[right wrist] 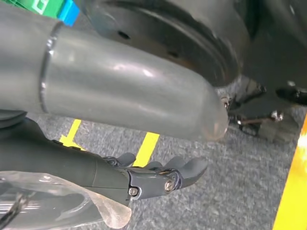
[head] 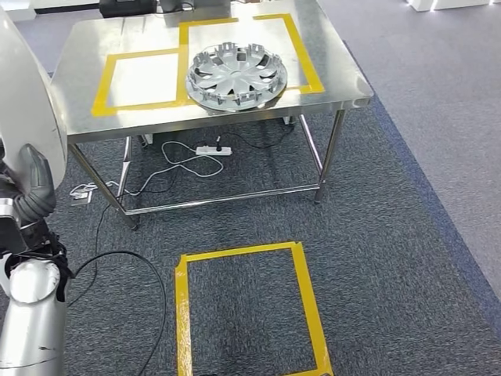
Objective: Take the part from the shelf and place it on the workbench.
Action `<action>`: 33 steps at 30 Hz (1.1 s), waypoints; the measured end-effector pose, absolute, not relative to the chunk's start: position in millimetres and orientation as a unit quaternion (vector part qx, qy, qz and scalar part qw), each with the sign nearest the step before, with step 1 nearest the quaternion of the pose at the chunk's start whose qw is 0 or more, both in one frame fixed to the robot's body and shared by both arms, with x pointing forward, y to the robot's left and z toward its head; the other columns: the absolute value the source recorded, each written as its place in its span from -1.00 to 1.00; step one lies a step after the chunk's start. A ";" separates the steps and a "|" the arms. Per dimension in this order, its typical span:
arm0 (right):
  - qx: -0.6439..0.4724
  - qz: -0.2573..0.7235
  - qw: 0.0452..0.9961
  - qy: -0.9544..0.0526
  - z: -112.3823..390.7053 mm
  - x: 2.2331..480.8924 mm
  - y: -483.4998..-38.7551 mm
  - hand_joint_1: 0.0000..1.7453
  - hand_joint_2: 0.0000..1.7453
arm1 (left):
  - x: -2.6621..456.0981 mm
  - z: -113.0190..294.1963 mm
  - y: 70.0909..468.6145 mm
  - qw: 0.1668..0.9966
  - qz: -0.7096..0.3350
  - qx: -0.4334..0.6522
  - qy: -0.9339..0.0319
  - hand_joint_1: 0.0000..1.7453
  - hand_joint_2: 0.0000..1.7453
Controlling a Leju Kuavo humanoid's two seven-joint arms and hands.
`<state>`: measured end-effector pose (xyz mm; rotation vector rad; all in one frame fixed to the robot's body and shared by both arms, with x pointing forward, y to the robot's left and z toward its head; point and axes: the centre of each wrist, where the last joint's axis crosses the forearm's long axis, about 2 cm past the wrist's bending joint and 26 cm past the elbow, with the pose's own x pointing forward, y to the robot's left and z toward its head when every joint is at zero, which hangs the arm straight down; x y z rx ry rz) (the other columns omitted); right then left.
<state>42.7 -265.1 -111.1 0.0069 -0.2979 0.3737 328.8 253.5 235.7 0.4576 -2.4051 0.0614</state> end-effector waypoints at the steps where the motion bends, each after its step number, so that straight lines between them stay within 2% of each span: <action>1: 0.003 0.185 0.972 -0.147 -111.0 42.6 -264.3 -1.00 -1.00 | 328.9 235.7 253.5 0.339 0.023 0.176 -0.924 1.00 1.00; 33: 0.008 0.181 0.973 -0.145 -110.5 42.2 -255.4 -1.00 -1.00 | 328.8 234.7 256.0 0.337 0.021 0.181 -0.924 1.00 1.00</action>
